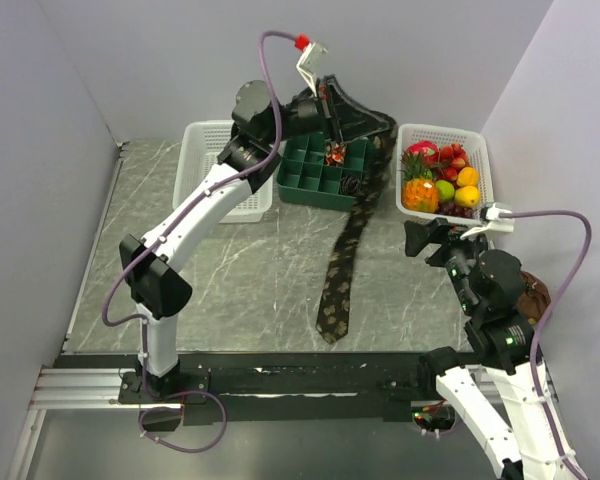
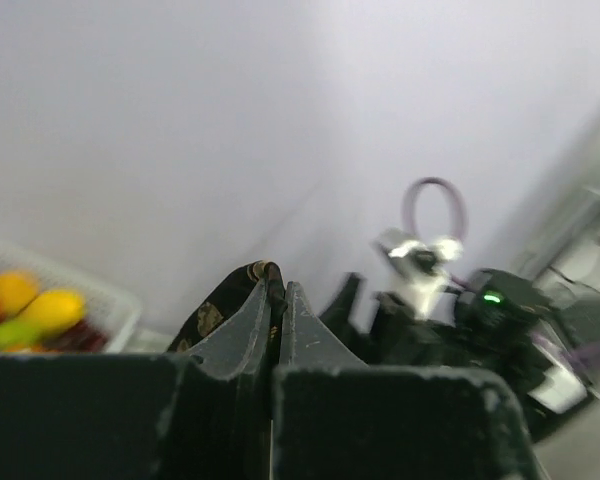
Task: Roll the ties
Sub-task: Flatten out the tie at the center of the board.
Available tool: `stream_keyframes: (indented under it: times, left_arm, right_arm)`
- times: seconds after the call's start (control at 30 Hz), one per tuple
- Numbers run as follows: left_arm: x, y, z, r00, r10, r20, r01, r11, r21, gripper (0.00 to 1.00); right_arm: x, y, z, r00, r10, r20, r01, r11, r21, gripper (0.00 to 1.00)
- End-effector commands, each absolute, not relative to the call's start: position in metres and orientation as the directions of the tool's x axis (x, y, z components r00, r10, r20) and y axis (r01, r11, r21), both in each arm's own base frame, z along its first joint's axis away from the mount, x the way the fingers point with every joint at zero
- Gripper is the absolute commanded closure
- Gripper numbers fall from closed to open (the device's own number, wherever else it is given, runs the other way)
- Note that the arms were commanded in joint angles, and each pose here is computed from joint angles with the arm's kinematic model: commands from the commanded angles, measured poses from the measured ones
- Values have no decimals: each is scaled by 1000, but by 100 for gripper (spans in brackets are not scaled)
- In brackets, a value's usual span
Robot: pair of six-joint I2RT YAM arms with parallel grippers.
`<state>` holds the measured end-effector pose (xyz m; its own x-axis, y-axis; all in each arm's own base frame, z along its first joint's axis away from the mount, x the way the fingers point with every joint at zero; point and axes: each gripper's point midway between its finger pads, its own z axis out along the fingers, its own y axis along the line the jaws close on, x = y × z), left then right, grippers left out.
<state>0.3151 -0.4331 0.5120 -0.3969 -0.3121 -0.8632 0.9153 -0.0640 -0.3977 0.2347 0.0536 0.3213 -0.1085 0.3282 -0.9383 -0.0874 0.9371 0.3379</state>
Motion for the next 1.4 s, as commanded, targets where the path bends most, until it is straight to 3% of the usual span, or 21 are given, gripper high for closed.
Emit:
stream_keyframes:
  times: [0.0,0.17,0.3,0.43,0.6,0.7,0.73,0.97,1.37]
  left_arm:
    - [194,-378,630,-109,-458,-882,931,-357,71,99]
    - [149,-346,613,66,-340,-938,846,-480,233,99]
    - [144,-314,577,155,-222,-963,835,-492,248,99]
    - [159,-303,522,96,-106,-990,867,-480,135,99]
    - [193,-291,494,47,-145,-988,960,-267,84,99]
    - [224,-297,481,46,-138,-989,993,-103,60,99]
    - [243,-296,477,0,-117,-993,1000,8,-1,99]
    - [287,-288,471,-112,-128,-985,947,288,-145,99]
    - [289,-288,468,-166,-148,-975,933,296,-203,99]
  right_arm:
    - [211,41,366,39,315,-948,-121,943,309,1]
    - [209,50,374,72,279,-958,-190,946,261,1]
    - [209,64,378,97,268,-959,-275,933,233,1]
    - [213,81,373,73,277,-958,-353,905,235,1]
    - [222,115,355,-32,276,-961,-484,837,256,1]
    - [223,142,347,-112,265,-958,-597,753,278,1]
    - [223,148,347,-134,269,-954,-612,734,294,1]
    - [248,174,325,-234,259,-937,-582,734,349,1]
    - [307,223,306,-280,175,-944,-475,829,295,3]
